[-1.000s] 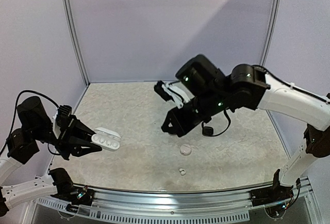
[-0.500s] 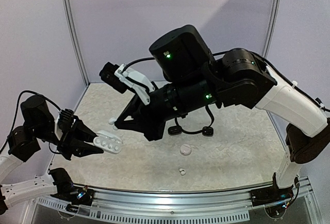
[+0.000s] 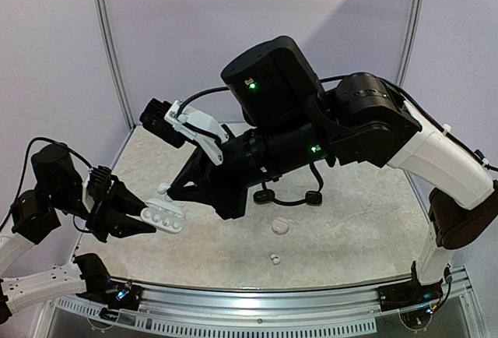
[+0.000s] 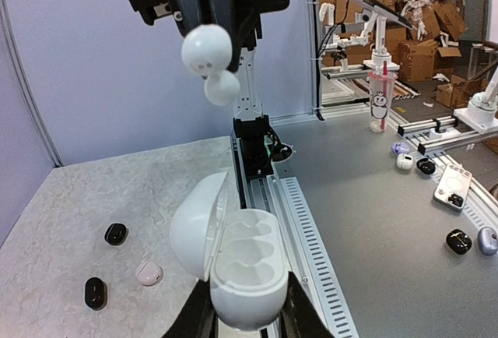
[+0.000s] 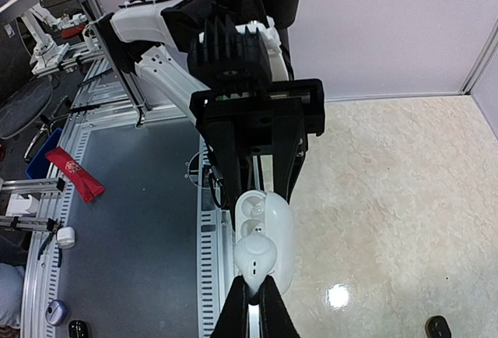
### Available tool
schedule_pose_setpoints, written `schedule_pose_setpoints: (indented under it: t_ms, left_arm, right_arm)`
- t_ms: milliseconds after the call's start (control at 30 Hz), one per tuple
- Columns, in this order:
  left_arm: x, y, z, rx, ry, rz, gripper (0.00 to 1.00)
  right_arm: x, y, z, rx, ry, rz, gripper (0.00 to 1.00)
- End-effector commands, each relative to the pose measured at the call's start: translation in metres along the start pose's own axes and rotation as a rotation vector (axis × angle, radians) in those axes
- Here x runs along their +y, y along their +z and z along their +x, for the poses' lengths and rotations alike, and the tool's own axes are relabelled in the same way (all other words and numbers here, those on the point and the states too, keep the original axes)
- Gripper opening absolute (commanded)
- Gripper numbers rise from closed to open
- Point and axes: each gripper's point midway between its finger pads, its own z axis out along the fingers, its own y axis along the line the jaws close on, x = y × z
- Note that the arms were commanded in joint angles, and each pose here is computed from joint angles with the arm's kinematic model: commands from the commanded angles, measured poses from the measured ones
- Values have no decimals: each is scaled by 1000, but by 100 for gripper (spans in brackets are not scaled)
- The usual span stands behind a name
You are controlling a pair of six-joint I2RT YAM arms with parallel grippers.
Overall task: Insert the wireless bluetooth earbuds into the charging case
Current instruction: Insert the right earbud into the right side groove of the charging case.
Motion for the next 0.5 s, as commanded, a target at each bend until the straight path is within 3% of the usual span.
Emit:
schedule_pose_setpoints:
  t_ms: [0, 467]
  left_arm:
    - [-2, 0, -6, -5, 3, 15, 0]
    - [0, 5, -8, 4, -80, 42, 0]
  right_arm:
    - [9, 13, 19, 84, -27, -24, 0]
    - [5, 33, 47, 191, -85, 1, 0]
